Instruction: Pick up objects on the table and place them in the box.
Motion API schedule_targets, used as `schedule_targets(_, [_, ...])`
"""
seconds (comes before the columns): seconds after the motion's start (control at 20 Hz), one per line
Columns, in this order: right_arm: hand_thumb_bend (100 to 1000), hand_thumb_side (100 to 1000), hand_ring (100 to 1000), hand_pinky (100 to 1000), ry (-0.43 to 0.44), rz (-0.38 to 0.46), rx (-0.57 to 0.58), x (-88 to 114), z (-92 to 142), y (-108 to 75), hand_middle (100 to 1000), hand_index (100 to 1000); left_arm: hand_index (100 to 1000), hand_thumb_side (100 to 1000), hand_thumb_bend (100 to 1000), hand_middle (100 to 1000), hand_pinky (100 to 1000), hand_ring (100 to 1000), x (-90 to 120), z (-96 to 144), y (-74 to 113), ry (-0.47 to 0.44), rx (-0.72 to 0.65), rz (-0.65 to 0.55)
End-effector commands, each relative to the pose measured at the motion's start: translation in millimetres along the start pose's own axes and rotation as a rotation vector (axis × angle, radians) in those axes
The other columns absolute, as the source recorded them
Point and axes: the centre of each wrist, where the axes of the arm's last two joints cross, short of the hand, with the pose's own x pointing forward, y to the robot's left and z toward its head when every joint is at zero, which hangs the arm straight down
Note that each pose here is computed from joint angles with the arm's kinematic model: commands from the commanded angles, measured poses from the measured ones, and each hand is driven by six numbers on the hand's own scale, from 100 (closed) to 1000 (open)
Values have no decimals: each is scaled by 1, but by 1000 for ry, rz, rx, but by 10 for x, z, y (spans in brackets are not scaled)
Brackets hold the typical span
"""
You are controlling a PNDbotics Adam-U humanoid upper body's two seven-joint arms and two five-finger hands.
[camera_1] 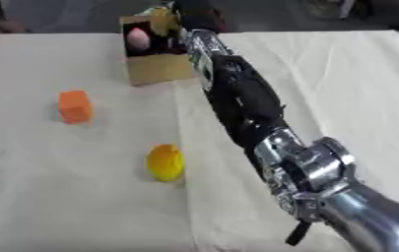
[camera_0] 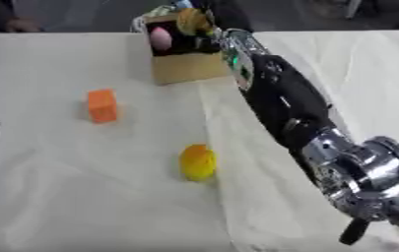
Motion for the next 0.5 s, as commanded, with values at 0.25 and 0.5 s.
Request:
schedule_targets(0.25, [100,473,694,676,61,24,-34,-72,-86,-228,722,1000,779,821,100,598,685,658,74,-53,31,-31,-3,-8])
schedule_targets(0.5, [100,524,699,677,79,35,-45,-121,-95,-278,730,1000,779,824,100,598,685,659,65,-40,39,-27,0,-10])
